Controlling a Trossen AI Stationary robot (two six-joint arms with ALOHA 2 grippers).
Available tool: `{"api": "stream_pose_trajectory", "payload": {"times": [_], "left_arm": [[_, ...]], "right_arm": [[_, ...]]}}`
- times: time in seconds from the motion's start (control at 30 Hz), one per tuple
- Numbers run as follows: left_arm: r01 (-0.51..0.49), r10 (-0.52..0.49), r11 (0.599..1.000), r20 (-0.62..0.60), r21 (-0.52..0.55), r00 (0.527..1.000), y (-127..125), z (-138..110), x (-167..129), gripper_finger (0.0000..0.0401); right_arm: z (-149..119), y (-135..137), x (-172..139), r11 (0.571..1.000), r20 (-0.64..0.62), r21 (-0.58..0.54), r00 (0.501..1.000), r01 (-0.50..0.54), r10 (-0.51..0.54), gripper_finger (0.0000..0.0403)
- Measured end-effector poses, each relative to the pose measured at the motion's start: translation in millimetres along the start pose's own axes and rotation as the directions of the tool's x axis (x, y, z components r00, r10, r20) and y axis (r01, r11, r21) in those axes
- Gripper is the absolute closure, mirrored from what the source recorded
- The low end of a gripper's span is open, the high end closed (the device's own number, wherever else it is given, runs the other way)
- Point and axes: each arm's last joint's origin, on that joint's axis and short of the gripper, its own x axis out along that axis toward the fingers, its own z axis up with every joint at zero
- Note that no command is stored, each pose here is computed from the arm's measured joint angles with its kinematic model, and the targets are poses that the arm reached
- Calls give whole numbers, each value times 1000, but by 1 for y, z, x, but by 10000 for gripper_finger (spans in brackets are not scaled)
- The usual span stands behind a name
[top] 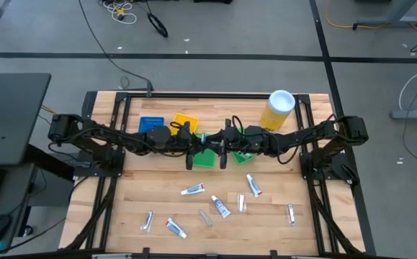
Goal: Pick & Place Travel size toiletries
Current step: Put the blue razor into the blue bin
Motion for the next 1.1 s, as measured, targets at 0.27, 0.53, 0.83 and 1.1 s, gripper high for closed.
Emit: {"api": "stream_pose_trajectory", "payload": {"times": [0.27,0.53,0.83,1.1], "left_arm": [[-50,50,999,-34,-3,998,4,-2,-1,366],[-125,123,992,-69,-26,990,20,-4,-1,367],[-394,388,919,-243,24,889,49,6,-33,367],[-632,587,775,-397,25,705,53,18,-97,365]], "right_arm": [[0,-1,-3,998,-39,-49,999,26,-28,261],[-4,-5,-15,990,-205,-71,969,124,-136,256],[-11,-6,-20,987,-294,-71,942,146,-160,256],[3,-10,-28,952,-227,-105,925,288,-305,256]]}}
